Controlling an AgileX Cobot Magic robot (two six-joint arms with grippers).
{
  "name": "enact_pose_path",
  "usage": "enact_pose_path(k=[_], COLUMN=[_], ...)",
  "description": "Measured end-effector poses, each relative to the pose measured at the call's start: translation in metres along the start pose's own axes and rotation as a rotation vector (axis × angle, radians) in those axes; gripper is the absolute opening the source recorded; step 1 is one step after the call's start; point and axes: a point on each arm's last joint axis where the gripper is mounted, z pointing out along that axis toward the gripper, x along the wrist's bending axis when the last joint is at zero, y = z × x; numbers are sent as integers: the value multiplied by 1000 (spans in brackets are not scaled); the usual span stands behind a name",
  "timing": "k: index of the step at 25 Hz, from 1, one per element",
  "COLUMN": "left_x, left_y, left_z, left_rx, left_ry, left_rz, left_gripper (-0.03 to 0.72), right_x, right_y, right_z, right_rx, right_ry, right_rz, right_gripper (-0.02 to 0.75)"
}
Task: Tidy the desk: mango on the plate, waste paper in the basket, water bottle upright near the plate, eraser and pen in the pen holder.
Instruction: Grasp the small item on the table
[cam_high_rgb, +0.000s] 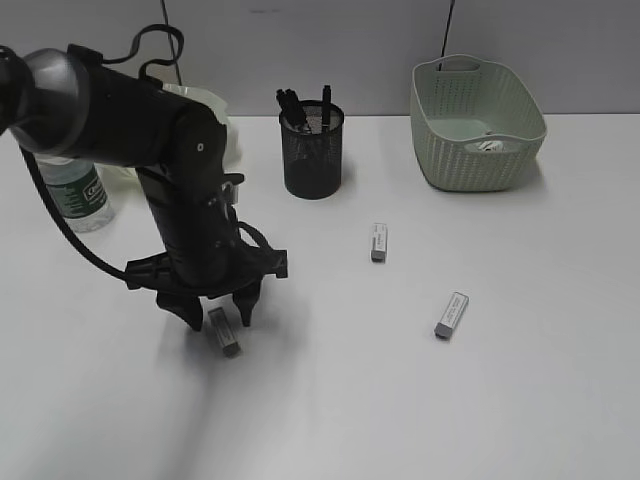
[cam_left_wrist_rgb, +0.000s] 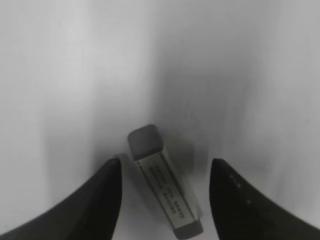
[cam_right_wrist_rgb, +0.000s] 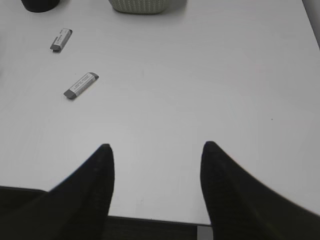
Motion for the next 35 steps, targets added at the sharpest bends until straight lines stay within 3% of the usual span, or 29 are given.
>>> enact_pose_path(k=[24,35], left_x=[0,1], left_y=[1,0], left_z=[7,7], left_rx=[1,11], left_ry=[9,16], left_rz=[3,2], left_gripper=[417,199], right_x=[0,0], right_y=[0,0], right_z=[0,0], right_rx=[0,0], right_ry=[0,0], right_rz=[0,0], right_gripper=[442,441])
